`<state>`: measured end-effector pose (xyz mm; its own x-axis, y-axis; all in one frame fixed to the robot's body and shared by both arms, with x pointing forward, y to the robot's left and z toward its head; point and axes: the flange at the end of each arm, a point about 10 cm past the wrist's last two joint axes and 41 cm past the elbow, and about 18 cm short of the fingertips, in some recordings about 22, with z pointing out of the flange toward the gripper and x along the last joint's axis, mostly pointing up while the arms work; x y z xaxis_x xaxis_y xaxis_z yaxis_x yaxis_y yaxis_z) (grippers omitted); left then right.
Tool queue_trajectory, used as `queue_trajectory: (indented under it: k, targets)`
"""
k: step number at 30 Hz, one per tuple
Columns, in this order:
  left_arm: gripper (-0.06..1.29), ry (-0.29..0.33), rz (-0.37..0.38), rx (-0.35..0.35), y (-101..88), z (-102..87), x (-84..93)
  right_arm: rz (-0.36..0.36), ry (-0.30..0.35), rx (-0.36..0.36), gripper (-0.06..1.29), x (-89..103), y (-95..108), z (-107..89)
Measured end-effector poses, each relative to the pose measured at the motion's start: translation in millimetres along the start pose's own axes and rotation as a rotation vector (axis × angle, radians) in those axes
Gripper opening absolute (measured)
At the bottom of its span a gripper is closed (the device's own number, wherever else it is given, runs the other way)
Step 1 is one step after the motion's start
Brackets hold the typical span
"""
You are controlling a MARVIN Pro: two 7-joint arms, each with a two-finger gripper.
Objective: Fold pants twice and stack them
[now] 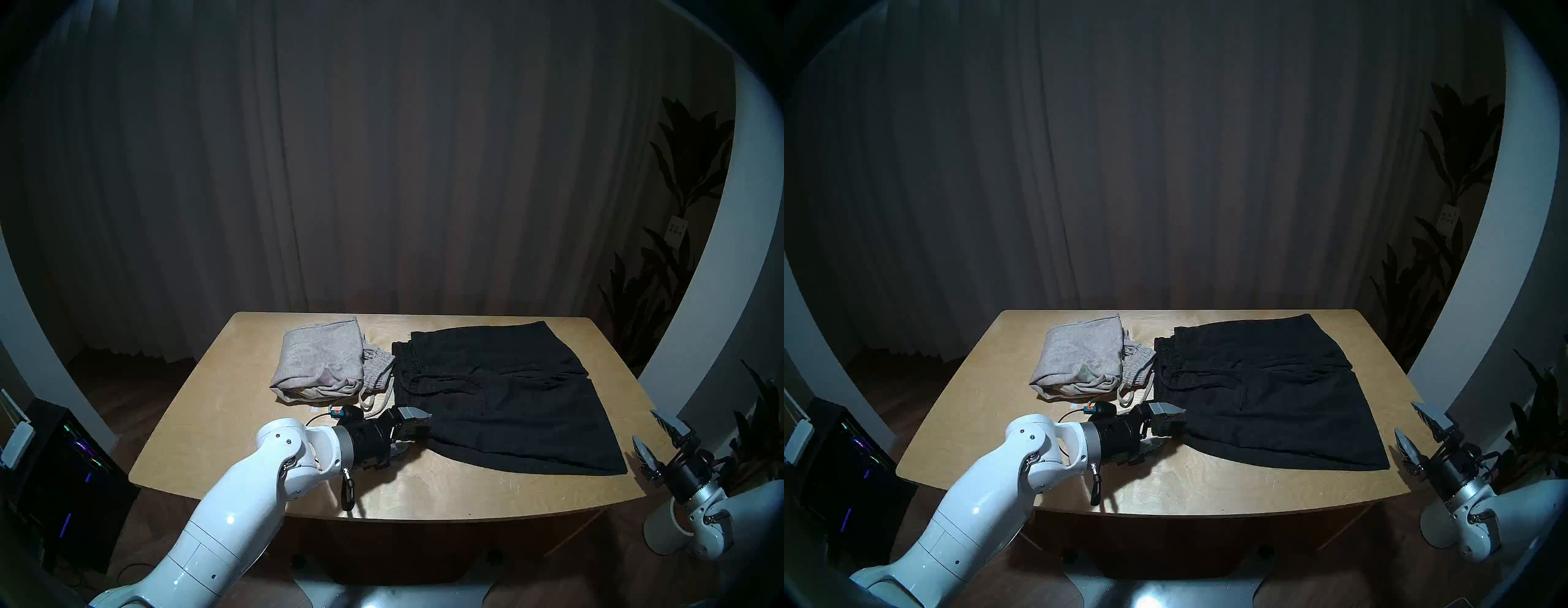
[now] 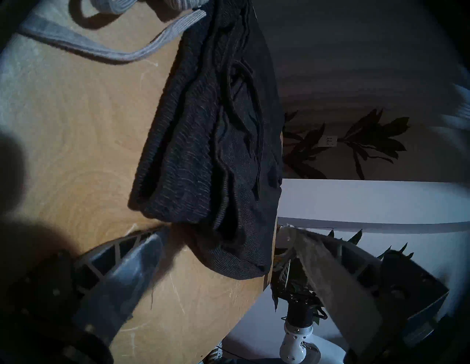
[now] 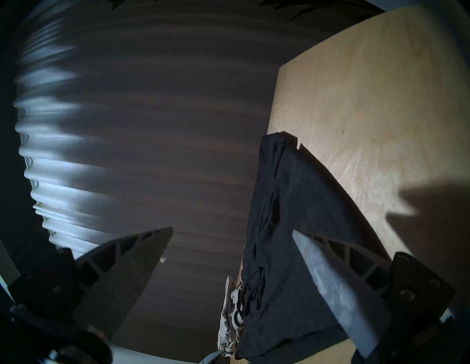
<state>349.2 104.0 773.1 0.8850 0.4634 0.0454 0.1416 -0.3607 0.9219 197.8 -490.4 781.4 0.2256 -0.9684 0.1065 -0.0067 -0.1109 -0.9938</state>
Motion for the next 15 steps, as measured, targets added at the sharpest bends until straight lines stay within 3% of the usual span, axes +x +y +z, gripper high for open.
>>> queue_trajectory:
  k: [15]
  targets:
    - [1.2, 0.019, -0.017, -0.014, 0.8, 5.5, 0.1, 0.05, 0.007, -0.038, 1.24, -11.5, 8, -11.3]
